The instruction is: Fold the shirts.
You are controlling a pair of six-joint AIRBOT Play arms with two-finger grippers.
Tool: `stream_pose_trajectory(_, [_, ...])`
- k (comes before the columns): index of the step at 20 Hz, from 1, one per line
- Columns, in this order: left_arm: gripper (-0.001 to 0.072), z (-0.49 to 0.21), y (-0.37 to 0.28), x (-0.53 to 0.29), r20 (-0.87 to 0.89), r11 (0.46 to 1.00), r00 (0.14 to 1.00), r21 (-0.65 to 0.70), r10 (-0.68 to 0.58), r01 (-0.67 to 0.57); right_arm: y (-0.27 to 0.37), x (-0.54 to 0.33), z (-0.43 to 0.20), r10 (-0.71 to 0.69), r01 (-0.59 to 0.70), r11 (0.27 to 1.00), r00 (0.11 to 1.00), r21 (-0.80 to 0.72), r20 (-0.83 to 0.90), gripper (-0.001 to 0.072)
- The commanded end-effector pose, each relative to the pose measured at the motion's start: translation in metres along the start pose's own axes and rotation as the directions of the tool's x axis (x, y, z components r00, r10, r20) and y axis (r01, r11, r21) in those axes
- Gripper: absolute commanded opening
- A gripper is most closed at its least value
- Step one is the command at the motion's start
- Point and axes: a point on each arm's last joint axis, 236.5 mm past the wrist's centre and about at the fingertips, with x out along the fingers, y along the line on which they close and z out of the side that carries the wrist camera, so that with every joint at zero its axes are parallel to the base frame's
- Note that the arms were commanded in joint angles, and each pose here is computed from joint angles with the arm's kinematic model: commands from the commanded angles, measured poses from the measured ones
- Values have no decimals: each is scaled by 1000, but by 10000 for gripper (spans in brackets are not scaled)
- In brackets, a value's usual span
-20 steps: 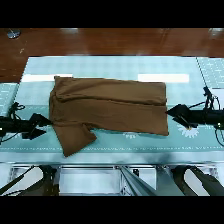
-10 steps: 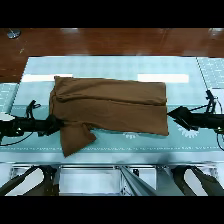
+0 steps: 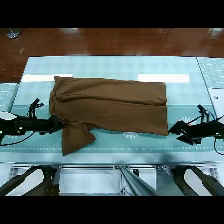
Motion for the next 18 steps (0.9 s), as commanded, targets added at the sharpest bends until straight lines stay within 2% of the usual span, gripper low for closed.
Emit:
stream_pose_trajectory(1, [24,0,-1,0,1,1000,1000,6,-2,2,24,19,2,73,-73,997,997,-16,-23,623])
stream_pose_trajectory(3, [24,0,-1,0,1,1000,1000,6,-2,2,47,28,12,143,-143,990,990,-9,-2,623])
stream_pose_trajectory(6, [23,0,-1,0,0,1000,1000,5,-2,2,58,41,21,154,-154,988,988,-5,-7,608])
stream_pose_trajectory(7, [24,-1,-1,0,-3,1000,1000,-1,-4,4,62,42,27,160,-160,987,987,-4,-1,539])
stream_pose_trajectory(8, [24,-1,-1,0,-3,1000,1000,-13,-4,4,67,41,33,173,-173,985,985,1,8,421])
stream_pose_trajectory(10, [24,0,-1,0,0,1000,1000,-12,-3,3,80,35,38,211,-211,975,977,-64,-7,25])
stream_pose_trajectory(14, [23,36,-19,-23,75,998,997,59,-8,4,100,7,59,226,-220,958,974,-184,15,34])
stream_pose_trajectory(18, [23,113,-59,-72,297,993,954,121,-49,14,128,-31,102,259,-220,942,956,-253,136,34])
